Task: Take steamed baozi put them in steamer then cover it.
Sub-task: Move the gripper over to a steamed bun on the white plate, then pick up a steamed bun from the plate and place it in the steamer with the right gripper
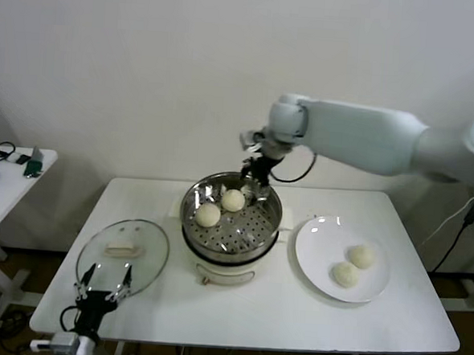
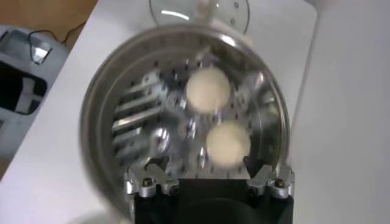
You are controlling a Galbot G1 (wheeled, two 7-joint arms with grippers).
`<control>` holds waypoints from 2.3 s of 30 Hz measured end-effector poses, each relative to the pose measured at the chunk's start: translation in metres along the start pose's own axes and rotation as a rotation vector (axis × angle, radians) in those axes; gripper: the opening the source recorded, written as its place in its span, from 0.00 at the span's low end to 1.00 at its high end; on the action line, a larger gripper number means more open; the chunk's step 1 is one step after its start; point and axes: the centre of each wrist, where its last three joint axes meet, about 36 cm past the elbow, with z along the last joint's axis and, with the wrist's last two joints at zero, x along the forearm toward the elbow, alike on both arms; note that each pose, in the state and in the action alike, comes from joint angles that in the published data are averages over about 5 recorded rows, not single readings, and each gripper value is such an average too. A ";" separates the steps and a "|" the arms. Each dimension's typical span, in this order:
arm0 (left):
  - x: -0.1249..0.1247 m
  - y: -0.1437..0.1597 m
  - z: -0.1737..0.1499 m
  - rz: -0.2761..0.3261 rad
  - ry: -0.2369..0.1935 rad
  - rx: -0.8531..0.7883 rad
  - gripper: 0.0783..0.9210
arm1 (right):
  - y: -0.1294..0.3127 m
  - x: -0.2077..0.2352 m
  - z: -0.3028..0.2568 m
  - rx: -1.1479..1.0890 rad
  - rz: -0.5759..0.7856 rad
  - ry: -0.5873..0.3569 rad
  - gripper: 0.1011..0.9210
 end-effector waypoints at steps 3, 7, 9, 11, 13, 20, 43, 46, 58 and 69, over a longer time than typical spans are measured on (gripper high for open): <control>-0.002 0.001 0.000 0.000 -0.001 -0.001 0.88 | 0.018 0.007 0.041 -0.035 -0.018 0.024 0.88; -0.003 0.001 -0.001 -0.002 -0.001 0.001 0.88 | 0.049 0.006 0.093 -0.085 -0.045 0.054 0.88; -0.003 0.002 0.000 -0.002 0.000 0.001 0.88 | 0.065 0.001 0.115 -0.108 -0.059 0.066 0.88; -0.003 0.002 0.000 -0.002 0.001 0.001 0.88 | 0.082 -0.007 0.134 -0.128 -0.075 0.076 0.88; -0.002 0.002 0.000 -0.003 0.002 0.001 0.88 | 0.098 -0.016 0.150 -0.147 -0.089 0.087 0.88; 0.000 0.003 0.002 -0.006 0.009 0.001 0.88 | 0.139 -0.050 0.186 -0.197 -0.122 0.121 0.88; 0.006 0.003 0.005 -0.008 0.016 -0.006 0.88 | 0.184 -0.146 0.208 -0.252 -0.115 0.179 0.88; 0.005 0.004 0.005 -0.008 0.015 -0.008 0.88 | 0.184 -0.154 0.208 -0.252 -0.110 0.185 0.88; 0.005 0.005 0.004 -0.009 0.013 -0.010 0.88 | 0.182 -0.167 0.201 -0.242 -0.105 0.179 0.77; 0.005 0.006 0.001 -0.009 0.007 -0.013 0.88 | 0.171 -0.158 0.195 -0.222 -0.112 0.161 0.67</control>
